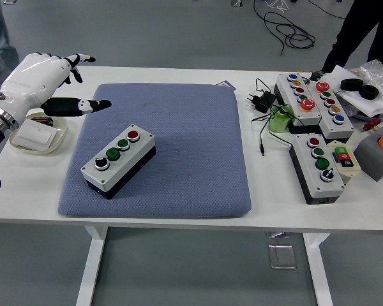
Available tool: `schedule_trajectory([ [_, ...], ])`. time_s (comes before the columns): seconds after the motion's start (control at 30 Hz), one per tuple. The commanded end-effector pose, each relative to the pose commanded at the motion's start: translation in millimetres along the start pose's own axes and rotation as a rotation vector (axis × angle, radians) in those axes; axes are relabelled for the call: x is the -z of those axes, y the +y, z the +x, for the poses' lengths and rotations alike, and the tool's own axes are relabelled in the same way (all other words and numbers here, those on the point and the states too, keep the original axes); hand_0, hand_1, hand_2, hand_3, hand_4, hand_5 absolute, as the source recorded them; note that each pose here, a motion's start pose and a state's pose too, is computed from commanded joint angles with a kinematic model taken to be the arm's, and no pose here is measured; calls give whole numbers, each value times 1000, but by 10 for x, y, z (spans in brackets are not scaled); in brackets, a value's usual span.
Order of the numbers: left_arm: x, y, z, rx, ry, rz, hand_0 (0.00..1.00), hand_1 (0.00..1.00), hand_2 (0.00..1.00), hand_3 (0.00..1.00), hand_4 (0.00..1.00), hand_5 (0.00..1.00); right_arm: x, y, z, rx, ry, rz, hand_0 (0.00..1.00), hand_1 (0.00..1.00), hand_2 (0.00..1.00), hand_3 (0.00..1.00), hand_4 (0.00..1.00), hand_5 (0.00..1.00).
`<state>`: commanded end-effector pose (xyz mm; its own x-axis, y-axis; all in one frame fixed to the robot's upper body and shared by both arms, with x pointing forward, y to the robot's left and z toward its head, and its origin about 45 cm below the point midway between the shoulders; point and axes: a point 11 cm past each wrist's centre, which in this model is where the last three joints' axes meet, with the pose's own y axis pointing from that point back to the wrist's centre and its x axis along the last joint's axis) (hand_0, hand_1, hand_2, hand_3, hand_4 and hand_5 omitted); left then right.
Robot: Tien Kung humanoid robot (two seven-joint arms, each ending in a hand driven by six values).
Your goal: Pick up the button,place it on the desk,press the button,press the button
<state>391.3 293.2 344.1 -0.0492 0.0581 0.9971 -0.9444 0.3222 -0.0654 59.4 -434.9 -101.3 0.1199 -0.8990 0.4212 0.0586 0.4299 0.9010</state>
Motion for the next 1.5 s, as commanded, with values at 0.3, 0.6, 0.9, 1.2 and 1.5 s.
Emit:
schedule_trajectory([
  [0.3, -124, 17, -381, 206, -53, -15, 74, 70, 126, 796, 985, 998, -76, -16, 5, 0, 2, -12, 628, 555, 647, 574, 308, 270],
  [0.6, -177, -3, -531, 137, 11, 116, 861, 908, 969, 998, 995, 998, -115, -24, 2, 1, 4, -18, 628, 556, 647, 574, 308, 270],
  [0.9, -366, -28, -872, 197, 107, 222, 957, 989, 998, 998, 998, 998, -90, -19, -1, 1, 4, -15, 628, 556, 646, 574, 307, 268],
  [1.2, -534, -76, -996, 198, 67, 268, 974, 998, 998, 998, 998, 998, -77, -17, 4, 0, 6, -12, 629, 556, 646, 574, 307, 269],
  [1.5, -627, -56, -1261, 275, 68, 319, 979, 998, 998, 998, 998, 998, -74, -16, 9, 0, 10, -12, 629, 556, 645, 574, 307, 270],
])
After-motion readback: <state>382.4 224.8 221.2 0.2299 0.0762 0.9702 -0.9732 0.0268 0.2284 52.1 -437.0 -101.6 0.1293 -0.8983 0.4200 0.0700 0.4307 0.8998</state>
